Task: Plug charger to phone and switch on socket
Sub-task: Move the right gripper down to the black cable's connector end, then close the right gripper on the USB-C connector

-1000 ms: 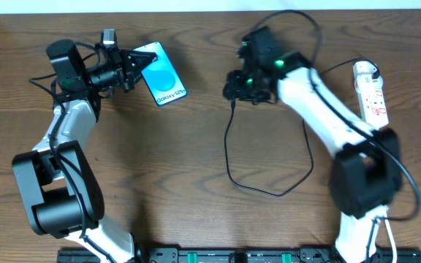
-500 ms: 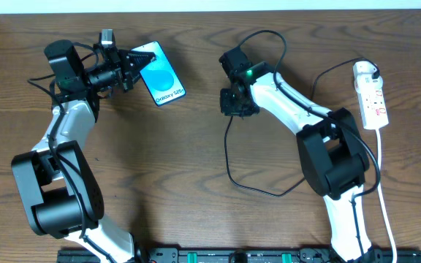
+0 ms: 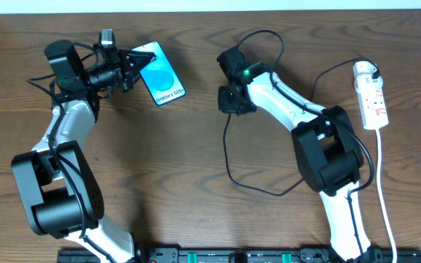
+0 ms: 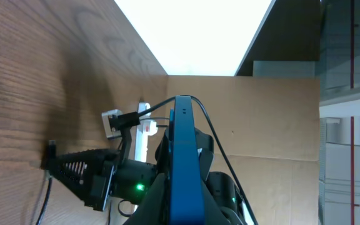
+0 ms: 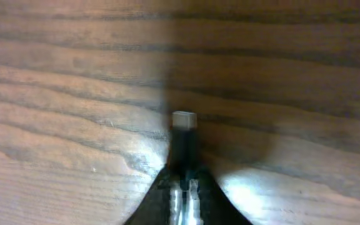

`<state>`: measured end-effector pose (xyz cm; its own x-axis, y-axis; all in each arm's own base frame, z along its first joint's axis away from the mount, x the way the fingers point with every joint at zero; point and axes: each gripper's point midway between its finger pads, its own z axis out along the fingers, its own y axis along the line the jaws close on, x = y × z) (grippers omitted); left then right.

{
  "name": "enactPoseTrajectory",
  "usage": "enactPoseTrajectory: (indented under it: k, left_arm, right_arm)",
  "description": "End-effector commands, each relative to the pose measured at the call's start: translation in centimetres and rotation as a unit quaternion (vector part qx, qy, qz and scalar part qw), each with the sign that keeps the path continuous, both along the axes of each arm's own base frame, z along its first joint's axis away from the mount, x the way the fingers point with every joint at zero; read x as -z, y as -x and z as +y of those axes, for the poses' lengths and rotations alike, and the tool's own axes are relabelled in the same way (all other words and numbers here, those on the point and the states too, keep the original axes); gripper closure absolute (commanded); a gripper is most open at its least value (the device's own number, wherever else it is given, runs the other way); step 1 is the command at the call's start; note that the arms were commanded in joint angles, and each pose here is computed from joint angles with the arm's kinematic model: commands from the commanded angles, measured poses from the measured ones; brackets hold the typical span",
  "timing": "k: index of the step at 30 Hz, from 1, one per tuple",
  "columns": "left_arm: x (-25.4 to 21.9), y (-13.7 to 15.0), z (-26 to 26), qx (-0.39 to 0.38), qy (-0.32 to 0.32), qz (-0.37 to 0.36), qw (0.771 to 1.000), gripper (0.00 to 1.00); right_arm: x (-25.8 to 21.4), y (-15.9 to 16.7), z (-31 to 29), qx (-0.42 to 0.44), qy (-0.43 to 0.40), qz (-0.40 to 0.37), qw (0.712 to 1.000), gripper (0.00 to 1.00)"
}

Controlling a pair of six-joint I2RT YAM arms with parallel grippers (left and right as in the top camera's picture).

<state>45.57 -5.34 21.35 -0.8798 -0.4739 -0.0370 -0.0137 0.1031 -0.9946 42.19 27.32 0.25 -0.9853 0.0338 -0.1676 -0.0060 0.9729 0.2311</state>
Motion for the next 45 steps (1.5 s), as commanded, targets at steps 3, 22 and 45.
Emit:
enactPoseTrajectory:
  k: [3,22,45]
  left_arm:
    - [-2.0,0.5,-0.1,0.014,-0.003,-0.030,0.999,0.93]
    - [-2.1,0.7,-0.2,0.020,0.004,-0.022,1.000,0.93]
    - [-2.2,1.0,-0.4,0.032,0.000,-0.037,0.999,0.93]
  right_arm:
    - [3.3,1.3,0.3,-0.069,0.011,0.022,0.997,0.99]
    - [-17.4,3.0,1.4,-0.297,-0.313,-0.080,0.899,0.99]
    - [-9.9,4.2,-3.2,-0.109,-0.039,0.017,0.993,0.99]
